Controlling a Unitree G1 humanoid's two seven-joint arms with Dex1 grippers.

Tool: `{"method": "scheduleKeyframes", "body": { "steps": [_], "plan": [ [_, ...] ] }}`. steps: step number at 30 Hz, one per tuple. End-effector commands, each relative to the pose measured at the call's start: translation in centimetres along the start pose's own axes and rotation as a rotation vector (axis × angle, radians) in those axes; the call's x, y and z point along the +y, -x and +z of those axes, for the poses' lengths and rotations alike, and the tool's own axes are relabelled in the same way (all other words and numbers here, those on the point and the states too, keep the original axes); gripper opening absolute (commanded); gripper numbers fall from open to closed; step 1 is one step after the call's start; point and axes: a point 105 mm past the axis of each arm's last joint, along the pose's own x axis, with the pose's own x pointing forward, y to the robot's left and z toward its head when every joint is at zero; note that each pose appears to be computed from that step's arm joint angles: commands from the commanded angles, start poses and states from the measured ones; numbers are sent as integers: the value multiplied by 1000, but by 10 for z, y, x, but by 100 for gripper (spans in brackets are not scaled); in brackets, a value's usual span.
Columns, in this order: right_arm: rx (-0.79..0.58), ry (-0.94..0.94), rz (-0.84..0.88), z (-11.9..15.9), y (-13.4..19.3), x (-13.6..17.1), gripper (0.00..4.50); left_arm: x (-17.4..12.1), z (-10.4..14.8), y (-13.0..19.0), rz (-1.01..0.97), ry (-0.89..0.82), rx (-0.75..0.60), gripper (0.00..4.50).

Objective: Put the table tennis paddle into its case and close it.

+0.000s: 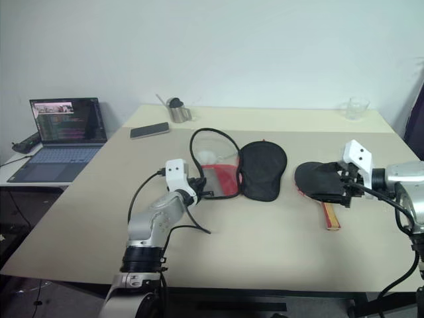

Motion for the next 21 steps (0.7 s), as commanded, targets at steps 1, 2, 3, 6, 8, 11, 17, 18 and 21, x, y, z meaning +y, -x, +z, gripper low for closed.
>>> {"method": "scheduleKeyframes", "body": {
  "steps": [1, 2, 3, 6, 8, 11, 17, 18, 21],
  "plan": [
    [-27, 30, -29, 12, 10, -2, 450, -7, 12, 6, -43, -35, -33, 25],
    [-26, 28, -31, 11, 10, -2, 450, -3, 10, 6, -33, -25, -19, 51],
    [-25, 26, -34, 10, 10, -2, 450, -1, 9, 6, -27, -20, -10, 72],
    [-20, 20, -41, 9, 10, -2, 450, 2, 10, 7, -37, -53, -2, 171],
    [-13, 15, -46, 7, 10, -2, 450, 6, 13, 9, -34, -124, -12, 243],
    [-1, 5, -59, 3, 10, 0, 450, 19, 22, 13, -29, -206, -20, 346],
    [174, -89, -346, -28, 23, -18, 450, 36, 46, 70, -391, -376, 87, 449],
    [194, -105, -375, -31, 26, -18, 450, 37, 50, 74, -409, -386, 81, 449],
    [295, -240, -510, -48, 42, -12, 450, 32, 74, 105, -587, -459, 44, 449]
  ]
}}
